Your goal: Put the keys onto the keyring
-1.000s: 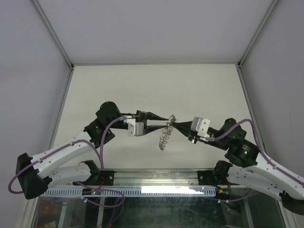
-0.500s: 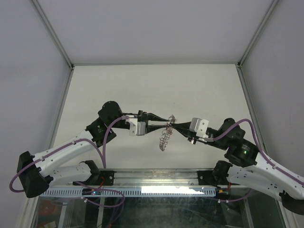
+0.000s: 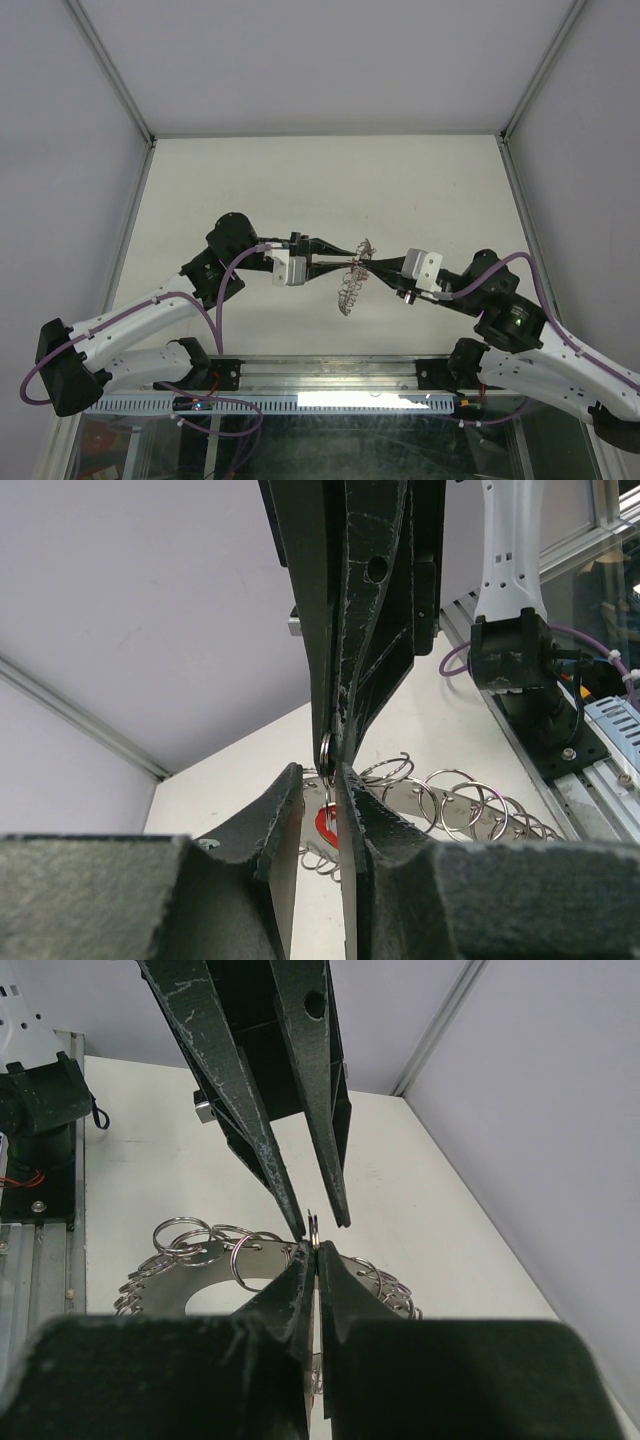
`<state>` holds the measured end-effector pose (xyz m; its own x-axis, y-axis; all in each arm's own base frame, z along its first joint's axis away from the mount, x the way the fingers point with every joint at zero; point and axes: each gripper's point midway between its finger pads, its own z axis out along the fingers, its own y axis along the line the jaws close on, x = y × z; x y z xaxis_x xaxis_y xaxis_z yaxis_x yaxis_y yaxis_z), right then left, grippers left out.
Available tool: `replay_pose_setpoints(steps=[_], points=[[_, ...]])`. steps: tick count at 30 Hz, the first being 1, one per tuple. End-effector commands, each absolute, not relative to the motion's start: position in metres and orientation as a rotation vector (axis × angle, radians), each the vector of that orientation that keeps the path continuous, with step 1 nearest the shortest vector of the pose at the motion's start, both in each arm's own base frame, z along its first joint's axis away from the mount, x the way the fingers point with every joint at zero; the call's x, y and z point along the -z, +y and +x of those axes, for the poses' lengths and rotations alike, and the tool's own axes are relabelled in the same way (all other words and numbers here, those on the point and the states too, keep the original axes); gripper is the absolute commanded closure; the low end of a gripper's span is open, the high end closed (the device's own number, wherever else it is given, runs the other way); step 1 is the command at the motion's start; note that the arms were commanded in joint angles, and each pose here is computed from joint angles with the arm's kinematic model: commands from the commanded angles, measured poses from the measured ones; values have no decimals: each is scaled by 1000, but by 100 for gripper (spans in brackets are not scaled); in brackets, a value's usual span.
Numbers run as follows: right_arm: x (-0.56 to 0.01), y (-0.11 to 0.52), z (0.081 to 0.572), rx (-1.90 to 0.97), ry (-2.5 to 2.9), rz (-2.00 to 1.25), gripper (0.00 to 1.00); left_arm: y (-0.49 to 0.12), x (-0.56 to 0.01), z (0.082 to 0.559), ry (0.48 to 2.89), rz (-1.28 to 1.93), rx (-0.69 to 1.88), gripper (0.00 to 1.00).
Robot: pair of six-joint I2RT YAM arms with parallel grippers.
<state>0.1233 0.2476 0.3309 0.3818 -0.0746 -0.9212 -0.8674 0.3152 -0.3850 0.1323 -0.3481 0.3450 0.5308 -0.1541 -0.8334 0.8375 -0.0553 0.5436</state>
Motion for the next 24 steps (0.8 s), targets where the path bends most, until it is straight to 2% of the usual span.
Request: replay_pose_setpoints(steps=[1,7,11,24], points=[[-392,237,120,-671,891,-1003,100,-347,-353,125,596,1412,913,82],[-393,236,119,-676,889,-996,100,-348,-352,125,596,1416,916,79],[-390,238,119,-681,897,-1004,100,-348,-353,124,593,1416,918,81],[-375,242,122,-669,933,-1045,100,-345,-360,125,584,1396,896,80]])
